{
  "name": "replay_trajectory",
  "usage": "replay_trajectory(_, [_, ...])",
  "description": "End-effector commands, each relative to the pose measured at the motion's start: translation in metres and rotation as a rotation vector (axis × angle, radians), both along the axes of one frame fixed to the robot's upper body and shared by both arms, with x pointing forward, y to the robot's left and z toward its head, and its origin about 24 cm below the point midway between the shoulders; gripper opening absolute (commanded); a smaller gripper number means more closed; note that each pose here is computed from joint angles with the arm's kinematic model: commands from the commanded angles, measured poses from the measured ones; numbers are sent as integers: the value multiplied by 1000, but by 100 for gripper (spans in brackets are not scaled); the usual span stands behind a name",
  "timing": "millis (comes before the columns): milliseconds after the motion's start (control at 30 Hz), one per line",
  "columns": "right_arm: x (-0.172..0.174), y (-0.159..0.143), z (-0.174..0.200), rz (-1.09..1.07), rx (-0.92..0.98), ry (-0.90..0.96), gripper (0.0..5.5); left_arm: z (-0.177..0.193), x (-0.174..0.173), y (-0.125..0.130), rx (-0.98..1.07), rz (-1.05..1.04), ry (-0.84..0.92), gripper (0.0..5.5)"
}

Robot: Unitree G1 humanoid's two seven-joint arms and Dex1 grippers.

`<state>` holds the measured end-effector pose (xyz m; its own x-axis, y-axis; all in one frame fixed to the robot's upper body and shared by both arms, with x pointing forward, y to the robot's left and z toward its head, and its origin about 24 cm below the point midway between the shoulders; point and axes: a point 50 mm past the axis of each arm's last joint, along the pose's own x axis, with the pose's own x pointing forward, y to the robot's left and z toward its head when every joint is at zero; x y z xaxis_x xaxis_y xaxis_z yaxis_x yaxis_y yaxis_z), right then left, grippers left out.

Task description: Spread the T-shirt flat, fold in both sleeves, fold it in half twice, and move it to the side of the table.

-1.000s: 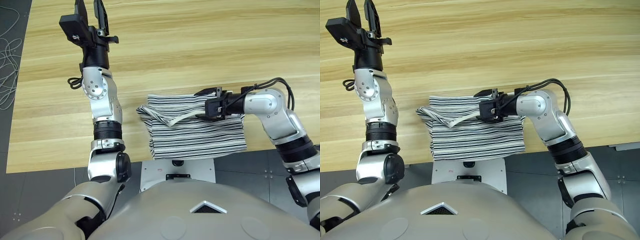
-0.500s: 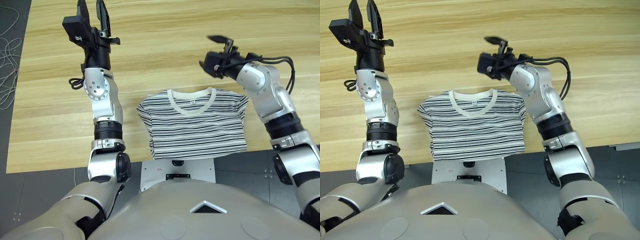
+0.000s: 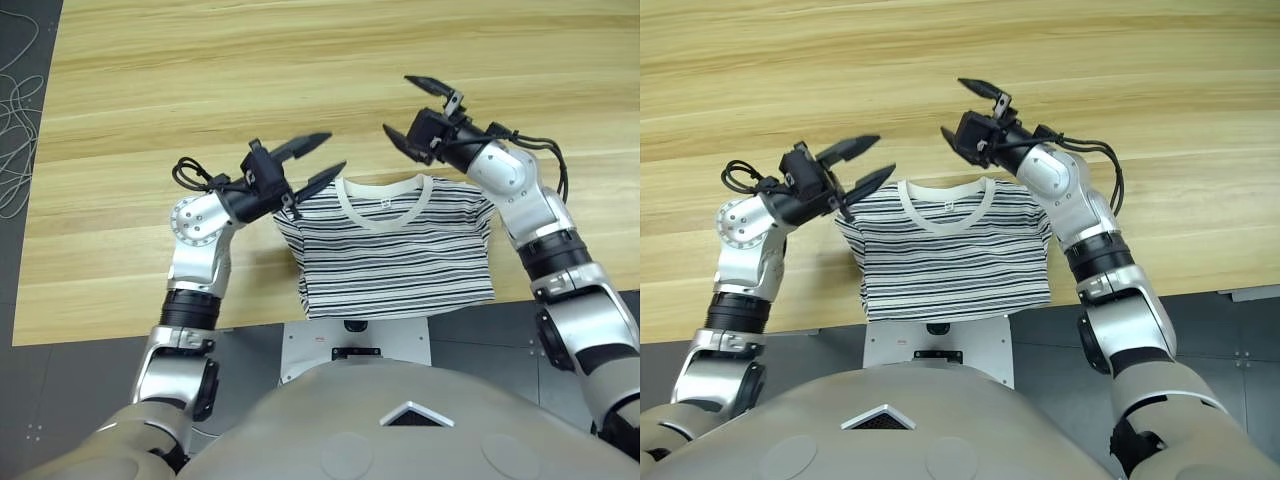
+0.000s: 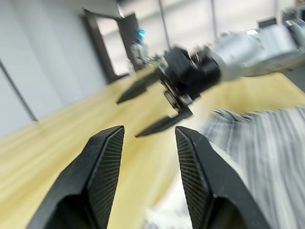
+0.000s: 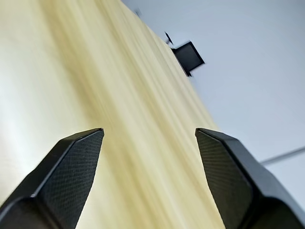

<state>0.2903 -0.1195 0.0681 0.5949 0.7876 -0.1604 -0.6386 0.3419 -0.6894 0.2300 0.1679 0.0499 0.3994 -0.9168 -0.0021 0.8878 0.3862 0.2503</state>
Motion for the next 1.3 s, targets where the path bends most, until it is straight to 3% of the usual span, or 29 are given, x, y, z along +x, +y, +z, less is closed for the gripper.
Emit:
replay_trajectory(33, [-39,-12,22,147,21,60,357,-9,-22,17,142,-120,94,199])
replay_trajectory(133, [-67,-20,20,206,-25,151,357,-18,-17,12,241,-84,57,199])
replay_trajectory(300, [-111,-26,8,314,-126,360,357,-7,28,-9,293,39,-128,199])
replay_trajectory(467, [-125,-29,-7,329,-206,491,357,-6,31,-28,356,-103,-160,199])
replay_trajectory(700, [-120,-37,-35,277,-485,491,357,-46,29,-40,534,-138,-123,199])
replay_trajectory(933, [-113,-39,-38,285,-622,437,357,-72,35,-23,735,-95,-90,199])
replay_trajectory(1133, [-102,-48,-40,239,-737,401,357,-69,32,-11,839,-74,-147,199])
replay_trajectory(1300, [-71,-52,-43,150,-823,315,357,-66,12,-7,869,-112,-121,199])
